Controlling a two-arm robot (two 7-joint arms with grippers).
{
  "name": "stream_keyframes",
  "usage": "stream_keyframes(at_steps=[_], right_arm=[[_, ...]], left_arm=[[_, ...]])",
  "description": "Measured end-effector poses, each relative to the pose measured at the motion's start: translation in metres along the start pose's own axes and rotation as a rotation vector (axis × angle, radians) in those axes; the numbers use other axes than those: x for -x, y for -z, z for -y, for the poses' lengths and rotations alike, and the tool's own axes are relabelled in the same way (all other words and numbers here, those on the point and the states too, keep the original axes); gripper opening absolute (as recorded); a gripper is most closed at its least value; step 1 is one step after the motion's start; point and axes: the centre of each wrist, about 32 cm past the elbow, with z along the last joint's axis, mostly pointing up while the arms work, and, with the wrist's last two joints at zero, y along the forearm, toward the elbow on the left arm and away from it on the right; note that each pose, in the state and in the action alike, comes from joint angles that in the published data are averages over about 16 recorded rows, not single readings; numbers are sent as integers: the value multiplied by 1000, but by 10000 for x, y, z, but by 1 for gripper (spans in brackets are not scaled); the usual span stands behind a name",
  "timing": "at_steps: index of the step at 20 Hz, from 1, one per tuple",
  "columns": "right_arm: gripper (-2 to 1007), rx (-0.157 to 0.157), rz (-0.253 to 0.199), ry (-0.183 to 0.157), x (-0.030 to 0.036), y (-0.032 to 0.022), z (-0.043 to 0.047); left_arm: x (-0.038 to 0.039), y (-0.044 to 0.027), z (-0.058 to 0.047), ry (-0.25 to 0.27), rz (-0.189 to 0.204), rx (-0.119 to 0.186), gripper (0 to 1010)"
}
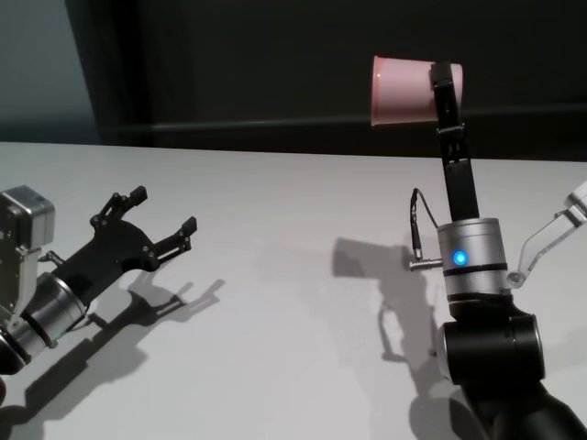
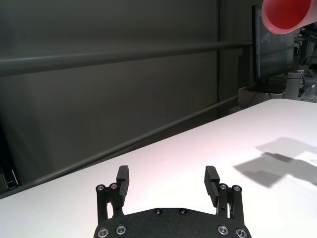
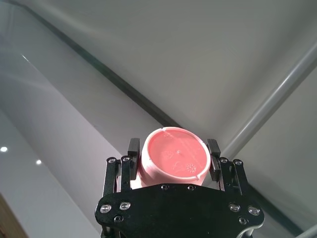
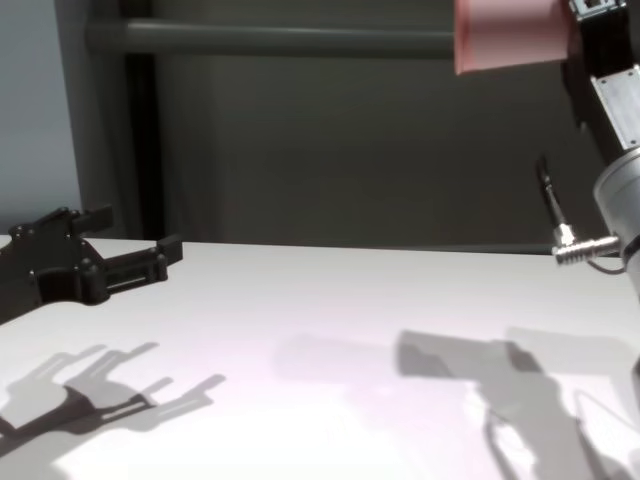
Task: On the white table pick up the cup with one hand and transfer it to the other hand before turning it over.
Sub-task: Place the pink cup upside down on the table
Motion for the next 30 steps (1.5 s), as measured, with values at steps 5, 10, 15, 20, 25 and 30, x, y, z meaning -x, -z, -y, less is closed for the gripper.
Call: stream_keyframes(at_steps=[5,10,15,20,25,30], right_arm=[[786,-6,115,18,52,-193,-6],[786,29,261,29,125,-420,-4],[786,94,425,33,210,-637,4],[786,184,587,31,292,-796,11],[786,284,716,23,346,-863,12],[786,391,813,11,367,-850,9]], left_arm=[[0,-1,0,0,0,0,1001],[-1,-1,0,-1,0,0,1001],[-1,-1,0,-1,0,0,1001],[-1,-1,0,-1,0,0,1001],[-1,-1,0,-1,0,0,1001],[-1,-1,0,-1,0,0,1001]])
